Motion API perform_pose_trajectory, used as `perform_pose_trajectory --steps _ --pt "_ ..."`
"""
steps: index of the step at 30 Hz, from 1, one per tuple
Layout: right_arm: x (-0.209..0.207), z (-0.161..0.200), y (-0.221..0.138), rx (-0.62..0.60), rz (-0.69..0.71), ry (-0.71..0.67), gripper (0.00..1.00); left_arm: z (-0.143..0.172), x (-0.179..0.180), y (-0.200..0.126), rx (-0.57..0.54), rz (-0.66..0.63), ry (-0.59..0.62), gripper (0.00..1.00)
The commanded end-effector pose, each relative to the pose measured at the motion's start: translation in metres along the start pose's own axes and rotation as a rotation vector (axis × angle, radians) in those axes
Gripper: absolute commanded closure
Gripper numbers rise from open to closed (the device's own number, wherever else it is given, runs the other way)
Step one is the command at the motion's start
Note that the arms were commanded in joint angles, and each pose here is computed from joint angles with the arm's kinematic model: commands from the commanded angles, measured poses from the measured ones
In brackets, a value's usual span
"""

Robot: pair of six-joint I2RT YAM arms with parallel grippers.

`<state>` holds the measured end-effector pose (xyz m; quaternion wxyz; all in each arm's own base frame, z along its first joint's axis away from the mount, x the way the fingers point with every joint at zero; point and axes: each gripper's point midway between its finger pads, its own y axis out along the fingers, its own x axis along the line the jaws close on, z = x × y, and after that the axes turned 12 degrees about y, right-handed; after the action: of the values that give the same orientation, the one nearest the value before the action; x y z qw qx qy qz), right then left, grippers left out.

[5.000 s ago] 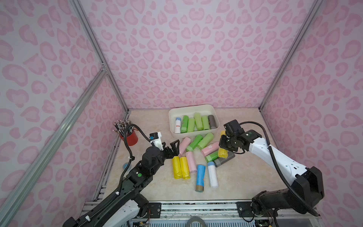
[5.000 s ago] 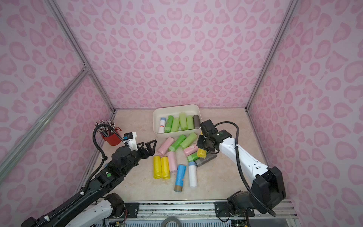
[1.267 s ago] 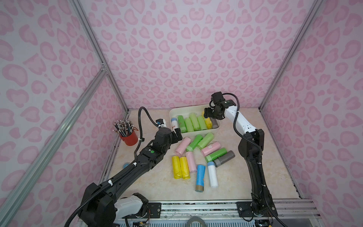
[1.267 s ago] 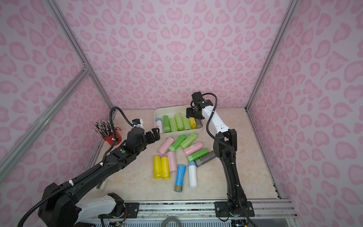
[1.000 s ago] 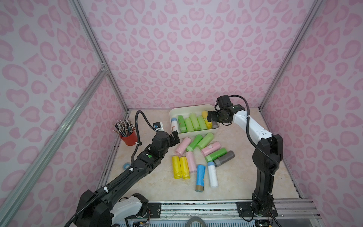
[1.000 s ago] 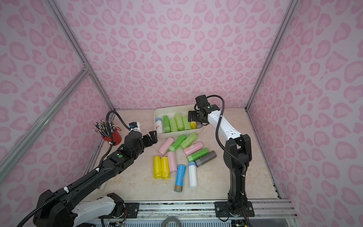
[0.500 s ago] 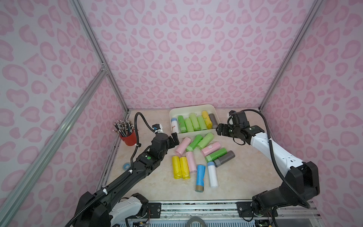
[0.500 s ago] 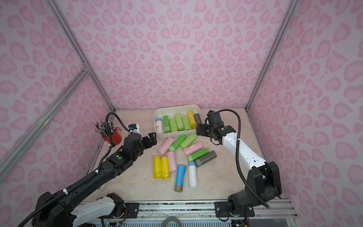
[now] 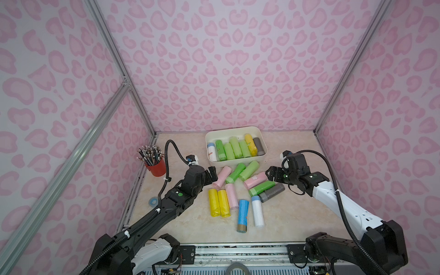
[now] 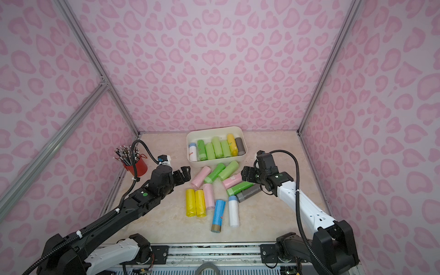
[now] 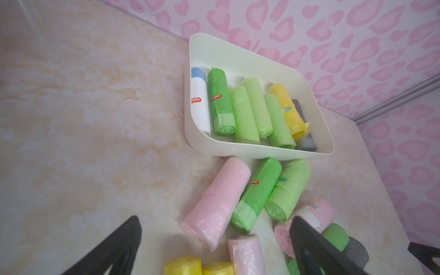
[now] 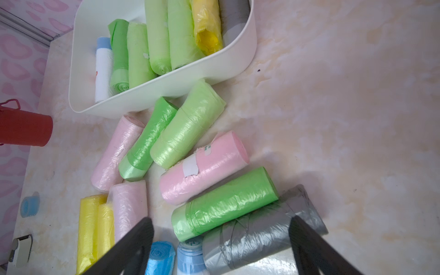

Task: Put the roll of trash bags into the storage box
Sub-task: Pick up the roll of trash bags from the center of the board.

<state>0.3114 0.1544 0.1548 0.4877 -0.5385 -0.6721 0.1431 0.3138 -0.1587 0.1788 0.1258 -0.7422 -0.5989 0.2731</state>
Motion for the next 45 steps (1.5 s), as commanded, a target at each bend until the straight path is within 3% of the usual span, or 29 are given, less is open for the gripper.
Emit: perform_pose_trajectory --steps 1,12,26,37,45 --pt "-0.005 0.007 0.001 0.007 -0.002 0.003 0.10 0.011 0.001 0.000 0.038 0.006 0.000 0.00" --pt "-0.017 0.021 -0.002 0.017 0.010 0.008 0.10 0.050 0.007 0.004 0.140 0.010 -0.001 0.00" --pt "-0.014 0.016 -0.006 -0.004 -0.003 0.009 0.10 0.081 0.008 0.018 0.250 -0.008 0.000 0.09" --pt "-0.016 0.014 -0.009 -0.013 -0.004 0.013 0.10 0.109 -0.008 0.006 0.333 -0.022 0.063 0.11" --pt "-0.020 0.019 -0.007 -0.004 0.005 0.016 0.10 0.123 -0.002 -0.004 0.349 -0.031 0.041 0.21"
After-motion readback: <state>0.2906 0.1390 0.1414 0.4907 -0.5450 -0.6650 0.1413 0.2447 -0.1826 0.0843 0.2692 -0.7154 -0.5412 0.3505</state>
